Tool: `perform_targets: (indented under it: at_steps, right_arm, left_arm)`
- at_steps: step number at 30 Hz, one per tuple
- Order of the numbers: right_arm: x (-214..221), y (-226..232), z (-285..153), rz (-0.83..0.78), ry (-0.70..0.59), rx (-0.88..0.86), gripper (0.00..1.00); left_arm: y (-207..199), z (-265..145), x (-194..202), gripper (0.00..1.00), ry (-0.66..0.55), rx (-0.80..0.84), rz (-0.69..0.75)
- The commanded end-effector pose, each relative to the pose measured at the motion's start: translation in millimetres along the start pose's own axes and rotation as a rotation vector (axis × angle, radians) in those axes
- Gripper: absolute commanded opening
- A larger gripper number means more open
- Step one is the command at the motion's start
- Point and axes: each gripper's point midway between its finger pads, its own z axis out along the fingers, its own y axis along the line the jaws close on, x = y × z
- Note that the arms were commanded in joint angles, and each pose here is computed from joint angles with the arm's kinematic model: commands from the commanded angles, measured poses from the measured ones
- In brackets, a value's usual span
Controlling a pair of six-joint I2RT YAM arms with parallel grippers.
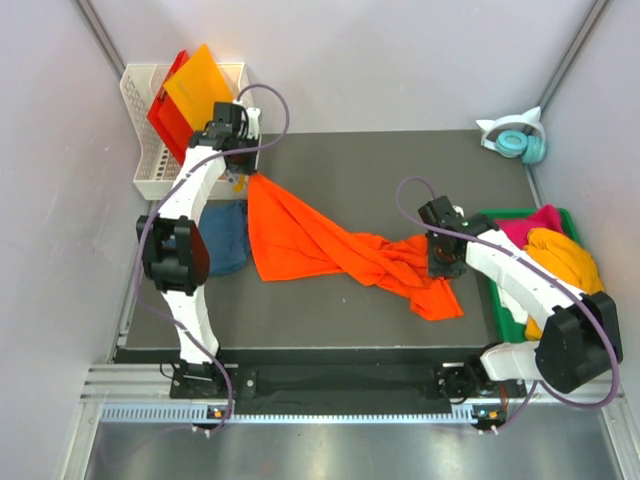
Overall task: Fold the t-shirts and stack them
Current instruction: Flatten the tshirt out
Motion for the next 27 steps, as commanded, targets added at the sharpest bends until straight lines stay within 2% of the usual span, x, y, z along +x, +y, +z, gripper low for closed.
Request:
perform_targets:
  at_steps: [1,11,14,20,27]
  right_arm:
    - [-11,7,-8,0.008,-0.033,-0.014,0.29]
    - [-10,18,-12,0.007,-0.051,-0.057,0.3]
    - [-11,33,-11,0.013,-0.061,-0.122,0.3]
    - [-33,70,-14,0.017,-0.132,-0.243,0.31]
    - [-45,126,-14,-0.083,-0.149,-0.3,0.33]
  left_arm:
    - [16,-2,-55,0.0,-0.116,-0.057,0.005]
    - [21,4,-90,0.0,-0.157,-0.072,0.004]
    - [15,-11,-88,0.0,-0.166,-0.048,0.007]
    - [7,-18,-50,0.0,-0.112,-0.019,0.024]
    - [0,-21,-13,0.0,-0.059,0.012,0.032]
